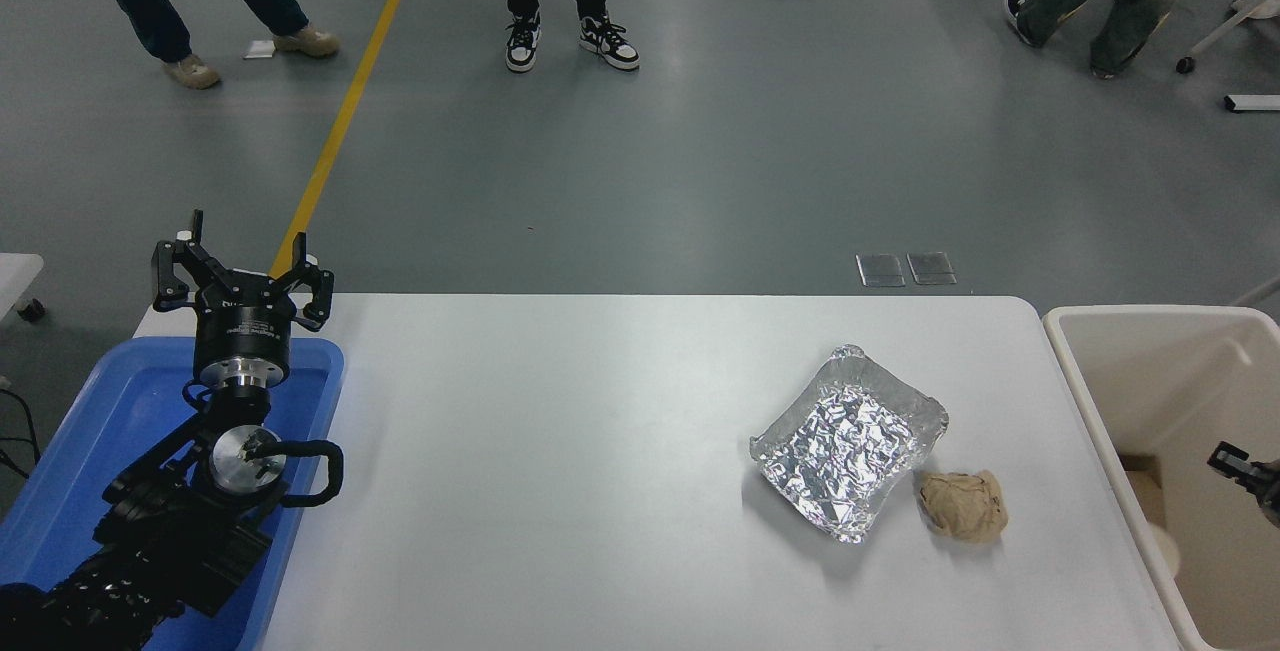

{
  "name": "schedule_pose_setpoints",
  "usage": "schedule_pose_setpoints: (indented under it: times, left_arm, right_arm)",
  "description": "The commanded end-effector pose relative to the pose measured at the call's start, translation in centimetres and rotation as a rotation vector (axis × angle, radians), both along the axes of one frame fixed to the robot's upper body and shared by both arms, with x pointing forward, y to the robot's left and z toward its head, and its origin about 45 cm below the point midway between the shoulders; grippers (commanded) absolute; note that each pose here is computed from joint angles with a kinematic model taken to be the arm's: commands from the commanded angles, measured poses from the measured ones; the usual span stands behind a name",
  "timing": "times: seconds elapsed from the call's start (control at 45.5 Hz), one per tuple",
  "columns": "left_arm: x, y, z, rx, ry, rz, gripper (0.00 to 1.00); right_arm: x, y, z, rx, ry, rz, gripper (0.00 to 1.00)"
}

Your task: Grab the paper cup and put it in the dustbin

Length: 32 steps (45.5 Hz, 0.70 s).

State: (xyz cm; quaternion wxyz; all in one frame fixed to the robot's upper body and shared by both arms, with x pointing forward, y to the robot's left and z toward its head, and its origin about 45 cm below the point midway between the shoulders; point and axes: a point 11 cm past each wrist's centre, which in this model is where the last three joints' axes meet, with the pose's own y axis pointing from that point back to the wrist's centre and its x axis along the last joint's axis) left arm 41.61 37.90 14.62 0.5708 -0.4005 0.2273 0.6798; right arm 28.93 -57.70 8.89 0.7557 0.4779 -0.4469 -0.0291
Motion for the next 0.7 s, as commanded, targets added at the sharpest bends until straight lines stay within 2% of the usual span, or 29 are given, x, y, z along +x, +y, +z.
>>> schedule_pose_setpoints:
  times: [0.0,0.198,0.418,0.549,0.681]
  left_arm:
    - [0.0,0.0,0.0,0.001,0.000,-0.001,0.99]
    - [0.0,0.0,0.0,0.001,0.000,-0.001,0.99]
    - [0.0,0.0,0.0,0.002,0.000,-0.002,0.99]
    - [0.0,0.0,0.0,0.002,0.000,-0.002,0.99]
    - [0.0,0.0,0.0,0.002,0.001,-0.002,0.99]
  right_arm:
    - [2.9,-0.8,4.3,-0.007,-0.064,0.012,1.00]
    - [7.7,0.7,14.6,0.014,-0.044,0.149,1.00]
    - [10.7,9.4,24.0,0.041,0.018,0.387,1.00]
    - [10.2,17.2,26.5,0.109,0.125,0.558,1.00]
    - [7.7,24.7,27.0,0.175,0.267,0.734,1.00]
